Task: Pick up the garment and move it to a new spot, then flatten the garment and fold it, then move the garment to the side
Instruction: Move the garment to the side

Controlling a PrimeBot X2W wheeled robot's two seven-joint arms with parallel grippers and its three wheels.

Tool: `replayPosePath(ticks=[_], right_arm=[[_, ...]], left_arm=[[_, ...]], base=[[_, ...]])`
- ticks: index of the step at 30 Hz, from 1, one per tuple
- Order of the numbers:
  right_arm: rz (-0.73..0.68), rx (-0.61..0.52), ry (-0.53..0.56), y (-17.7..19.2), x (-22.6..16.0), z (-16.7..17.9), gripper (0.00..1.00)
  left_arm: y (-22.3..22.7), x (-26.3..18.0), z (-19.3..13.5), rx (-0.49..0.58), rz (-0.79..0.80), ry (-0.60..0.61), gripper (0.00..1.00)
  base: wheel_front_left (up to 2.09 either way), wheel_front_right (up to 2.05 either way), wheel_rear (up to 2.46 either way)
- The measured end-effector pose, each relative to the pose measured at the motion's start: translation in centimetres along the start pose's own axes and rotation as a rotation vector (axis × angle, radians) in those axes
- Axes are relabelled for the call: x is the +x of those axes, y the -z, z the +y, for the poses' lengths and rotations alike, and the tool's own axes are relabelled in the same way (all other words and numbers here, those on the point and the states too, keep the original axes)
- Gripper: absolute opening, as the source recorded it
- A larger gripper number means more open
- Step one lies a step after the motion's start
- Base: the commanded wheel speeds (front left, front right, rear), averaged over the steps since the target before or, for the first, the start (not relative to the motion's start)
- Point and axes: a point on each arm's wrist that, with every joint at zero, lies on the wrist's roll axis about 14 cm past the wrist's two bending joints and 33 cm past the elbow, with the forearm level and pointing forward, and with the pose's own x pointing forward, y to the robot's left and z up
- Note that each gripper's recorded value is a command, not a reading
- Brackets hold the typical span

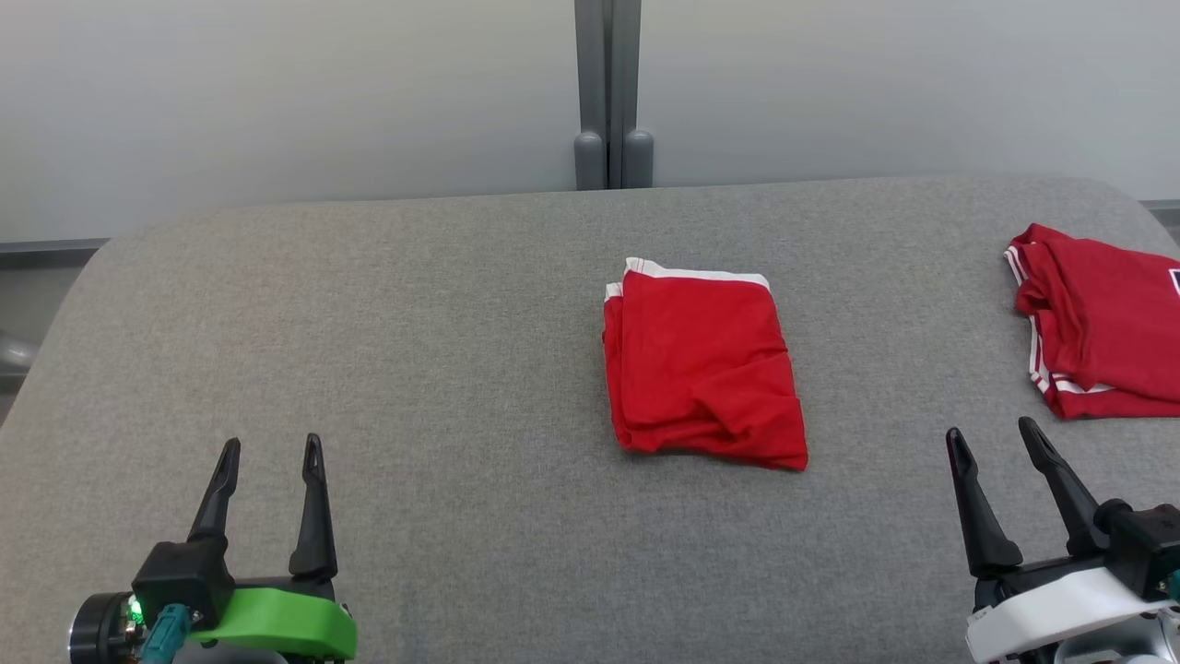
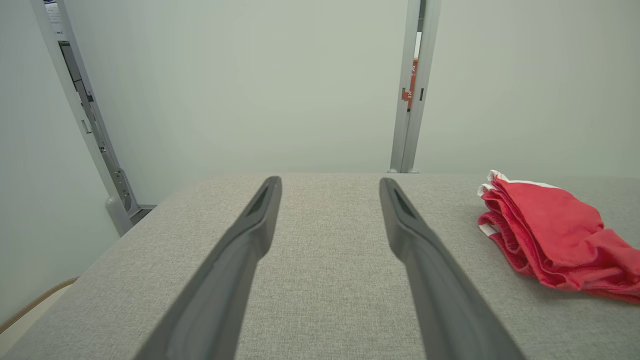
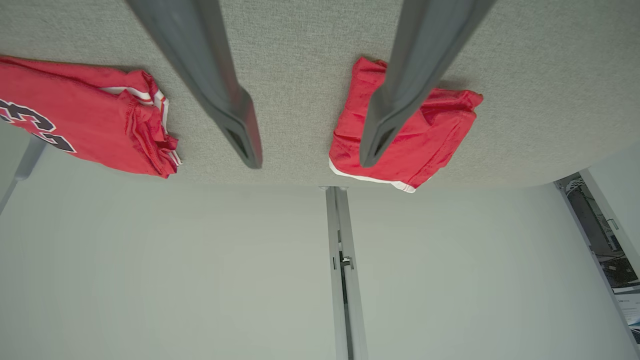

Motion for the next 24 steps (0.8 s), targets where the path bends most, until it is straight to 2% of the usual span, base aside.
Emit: replayPosePath(ticks=[24], right_arm=[[0.035,0.000,0.002,0.57,0.03,-0.07,1.00]], left_arm=[[-0.34,0.15,-0.08,0.021,0.045,0.003,1.00]], base=[[0.00,0.00,0.00]])
